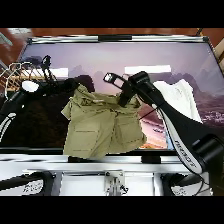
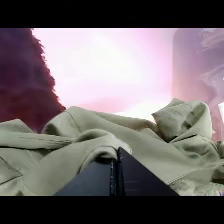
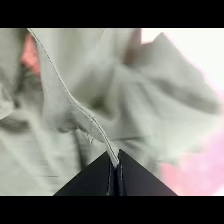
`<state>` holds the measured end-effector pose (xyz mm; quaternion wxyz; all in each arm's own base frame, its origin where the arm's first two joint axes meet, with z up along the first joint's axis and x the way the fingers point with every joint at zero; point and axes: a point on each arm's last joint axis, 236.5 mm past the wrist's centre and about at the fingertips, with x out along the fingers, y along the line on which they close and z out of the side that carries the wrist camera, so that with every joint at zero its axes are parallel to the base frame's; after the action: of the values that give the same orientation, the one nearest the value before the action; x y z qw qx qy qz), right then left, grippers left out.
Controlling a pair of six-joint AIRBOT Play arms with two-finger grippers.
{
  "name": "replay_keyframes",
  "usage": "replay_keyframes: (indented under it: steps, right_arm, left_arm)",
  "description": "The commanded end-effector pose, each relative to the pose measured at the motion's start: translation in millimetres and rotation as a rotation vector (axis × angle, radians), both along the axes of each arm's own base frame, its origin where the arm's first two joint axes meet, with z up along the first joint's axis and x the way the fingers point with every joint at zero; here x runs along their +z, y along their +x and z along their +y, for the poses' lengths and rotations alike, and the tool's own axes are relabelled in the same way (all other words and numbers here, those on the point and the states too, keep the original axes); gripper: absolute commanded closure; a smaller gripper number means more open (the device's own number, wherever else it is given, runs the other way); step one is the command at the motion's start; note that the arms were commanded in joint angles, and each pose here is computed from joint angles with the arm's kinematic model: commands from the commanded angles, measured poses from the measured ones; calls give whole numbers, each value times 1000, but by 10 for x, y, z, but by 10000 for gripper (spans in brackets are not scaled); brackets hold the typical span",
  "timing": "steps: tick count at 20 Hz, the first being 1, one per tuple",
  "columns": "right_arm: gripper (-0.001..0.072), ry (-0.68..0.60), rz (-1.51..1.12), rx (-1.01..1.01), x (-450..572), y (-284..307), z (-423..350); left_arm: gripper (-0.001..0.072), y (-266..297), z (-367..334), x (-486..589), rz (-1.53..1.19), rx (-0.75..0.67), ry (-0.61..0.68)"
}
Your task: Fold the shirts.
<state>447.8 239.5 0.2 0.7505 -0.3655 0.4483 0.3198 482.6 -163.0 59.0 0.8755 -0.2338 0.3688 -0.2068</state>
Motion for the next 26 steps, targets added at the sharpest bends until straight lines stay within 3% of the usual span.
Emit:
replay_keyframes:
  steps: [1, 4, 6, 15, 20, 22, 26]
  right_arm:
    - [636, 180, -173, -214, 705, 225, -11]
    - [636, 408, -161, -498, 1100, 191, -17]
    - [636, 457, -144, -584, 1214, 123, -73]
    - [636, 352, -47, -622, 1108, -188, -244]
    - [636, 412, -35, -643, 1201, -221, -180]
    - [636, 438, -20, -653, 1203, -229, -130]
    - [637, 490, -42, -673, 1238, -132, -71]
  left_arm:
    - [670, -78, -68, 37, 19, -49, -15]
    - [670, -321, -293, 77, 56, -192, -21]
    - [670, -413, -339, 74, 72, -237, -21]
    - [670, -198, -376, 884, -84, -229, -95]
    - [671, 11, -198, 1237, -244, -224, 4]
    - [671, 6, -122, 865, -172, -256, 100]
    - [667, -340, -323, 271, 106, -374, 32]
